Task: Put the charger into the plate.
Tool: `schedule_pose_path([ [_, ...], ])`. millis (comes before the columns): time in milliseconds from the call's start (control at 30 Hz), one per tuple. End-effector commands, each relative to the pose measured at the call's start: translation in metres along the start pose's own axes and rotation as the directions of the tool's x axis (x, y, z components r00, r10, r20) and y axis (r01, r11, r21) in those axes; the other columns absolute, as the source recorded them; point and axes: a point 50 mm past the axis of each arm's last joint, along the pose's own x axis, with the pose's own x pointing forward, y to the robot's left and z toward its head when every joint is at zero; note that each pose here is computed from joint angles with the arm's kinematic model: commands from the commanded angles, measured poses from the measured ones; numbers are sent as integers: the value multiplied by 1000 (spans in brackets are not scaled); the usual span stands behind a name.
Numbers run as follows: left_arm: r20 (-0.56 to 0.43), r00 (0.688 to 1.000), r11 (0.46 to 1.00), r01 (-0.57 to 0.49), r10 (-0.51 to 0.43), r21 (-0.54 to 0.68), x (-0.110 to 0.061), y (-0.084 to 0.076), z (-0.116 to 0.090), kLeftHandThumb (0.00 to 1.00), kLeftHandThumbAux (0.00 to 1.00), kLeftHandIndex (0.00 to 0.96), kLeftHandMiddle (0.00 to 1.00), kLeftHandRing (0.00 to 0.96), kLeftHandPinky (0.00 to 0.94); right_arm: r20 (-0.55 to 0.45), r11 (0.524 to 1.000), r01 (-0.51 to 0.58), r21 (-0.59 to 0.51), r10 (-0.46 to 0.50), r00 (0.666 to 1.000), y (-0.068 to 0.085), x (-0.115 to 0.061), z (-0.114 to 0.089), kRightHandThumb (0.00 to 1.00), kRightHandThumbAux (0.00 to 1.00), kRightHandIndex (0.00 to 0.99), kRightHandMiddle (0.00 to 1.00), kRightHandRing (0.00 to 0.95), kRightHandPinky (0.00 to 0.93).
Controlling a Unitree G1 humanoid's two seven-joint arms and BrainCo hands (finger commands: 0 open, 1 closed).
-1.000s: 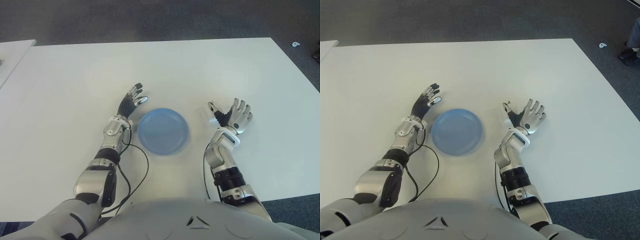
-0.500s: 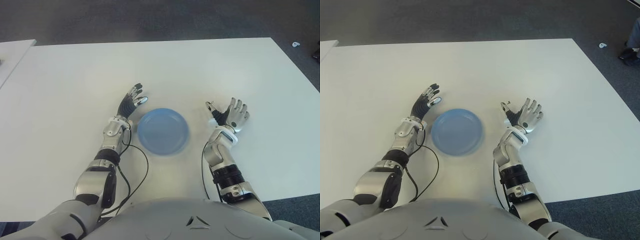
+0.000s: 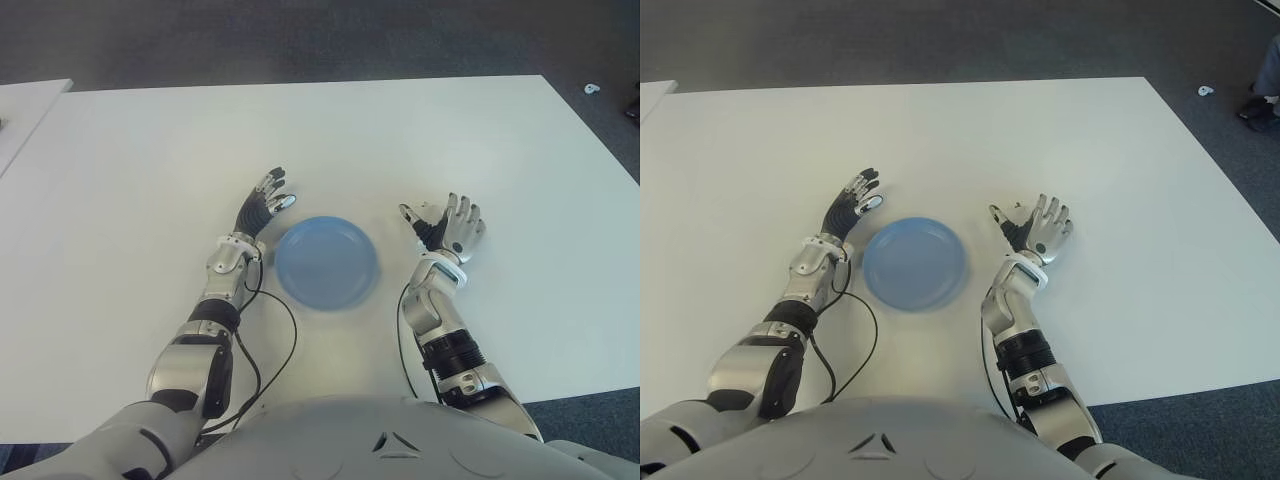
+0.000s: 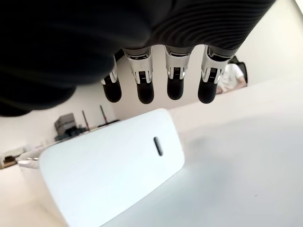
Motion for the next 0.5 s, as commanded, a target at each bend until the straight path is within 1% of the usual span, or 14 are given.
schedule_pose_path([
  [33,-87,996,1000,5,-6,-8,-10,-4,-18,16,574,0,0,0,0,13,999,-45,18,44,999,5,-7,3,242,175,0,0,0,0],
  [500,-80,997,1000,8,-8,1,-9,-5,-17,13,596,0,0,0,0,56,999,-43,29,41,998,8,-17,13,254,183,0,0,0,0],
])
